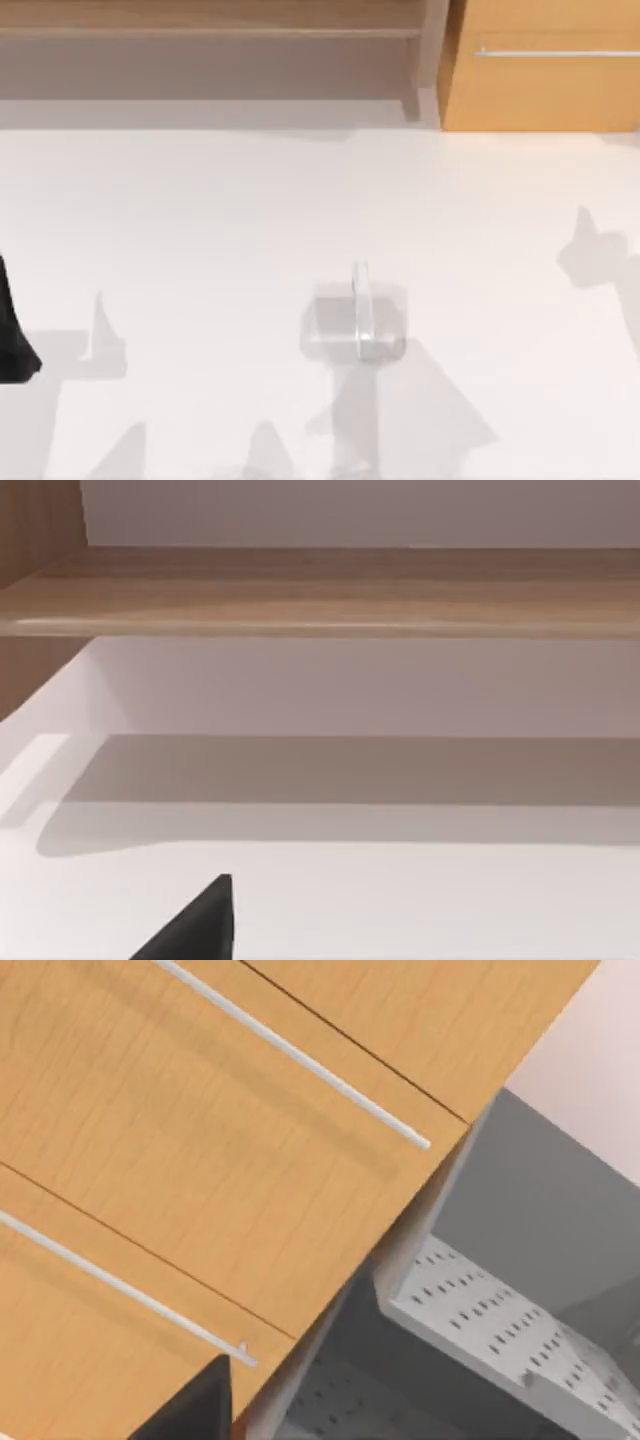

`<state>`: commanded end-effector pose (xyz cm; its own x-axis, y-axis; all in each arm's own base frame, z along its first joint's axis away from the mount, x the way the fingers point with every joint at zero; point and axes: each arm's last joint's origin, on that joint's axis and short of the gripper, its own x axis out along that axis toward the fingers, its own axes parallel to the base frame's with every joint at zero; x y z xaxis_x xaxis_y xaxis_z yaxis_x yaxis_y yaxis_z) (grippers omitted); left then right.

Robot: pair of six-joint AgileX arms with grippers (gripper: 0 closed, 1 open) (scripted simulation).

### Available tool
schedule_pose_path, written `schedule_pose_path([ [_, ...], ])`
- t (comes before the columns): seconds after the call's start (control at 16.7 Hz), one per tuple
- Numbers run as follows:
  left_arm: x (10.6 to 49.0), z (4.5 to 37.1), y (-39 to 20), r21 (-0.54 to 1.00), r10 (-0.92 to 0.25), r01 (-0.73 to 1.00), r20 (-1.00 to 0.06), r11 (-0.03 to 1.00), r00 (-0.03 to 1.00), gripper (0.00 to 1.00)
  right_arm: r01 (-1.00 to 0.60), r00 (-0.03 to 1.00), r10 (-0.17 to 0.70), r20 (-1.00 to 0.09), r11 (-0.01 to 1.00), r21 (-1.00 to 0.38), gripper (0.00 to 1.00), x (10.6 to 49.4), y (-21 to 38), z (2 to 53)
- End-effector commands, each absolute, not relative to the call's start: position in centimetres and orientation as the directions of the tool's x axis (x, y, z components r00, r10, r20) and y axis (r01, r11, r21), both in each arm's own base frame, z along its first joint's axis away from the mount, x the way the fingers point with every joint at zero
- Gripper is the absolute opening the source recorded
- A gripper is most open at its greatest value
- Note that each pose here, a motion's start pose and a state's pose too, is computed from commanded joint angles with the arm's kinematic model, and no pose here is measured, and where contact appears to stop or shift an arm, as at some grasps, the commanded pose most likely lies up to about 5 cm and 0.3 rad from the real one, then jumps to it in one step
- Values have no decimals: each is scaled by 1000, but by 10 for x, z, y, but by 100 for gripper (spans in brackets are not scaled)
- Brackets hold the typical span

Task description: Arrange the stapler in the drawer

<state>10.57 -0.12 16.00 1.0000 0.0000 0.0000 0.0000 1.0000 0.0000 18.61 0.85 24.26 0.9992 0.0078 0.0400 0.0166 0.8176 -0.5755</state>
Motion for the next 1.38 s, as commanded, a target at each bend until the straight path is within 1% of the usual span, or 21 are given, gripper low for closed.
schedule_pose_path([
  [0.18,106,160,-1,0,0,0,0,1000,1000,100,25,999,10,43,674,-738,100,238,17,248],
  [0.36,106,160,-1,0,0,0,0,1000,1000,100,29,999,9,39,509,-860,100,294,29,232],
  [0.6,106,160,-1,0,0,0,0,1000,1000,100,25,1000,2,26,286,-958,100,357,47,183],
  [0.84,106,160,-1,0,0,0,0,1000,1000,100,5,1000,-6,5,102,-995,100,393,62,124],
  [0.96,106,160,-1,0,0,0,0,1000,1000,100,1,1000,-8,0,40,-999,100,401,66,103],
  [1.08,106,160,-1,0,0,0,0,1000,1000,100,0,1000,-10,0,6,-1000,100,405,69,91],
  [1.38,106,160,-1,0,0,0,0,1000,1000,100,0,1000,-10,0,0,-1000,100,406,70,89],
])
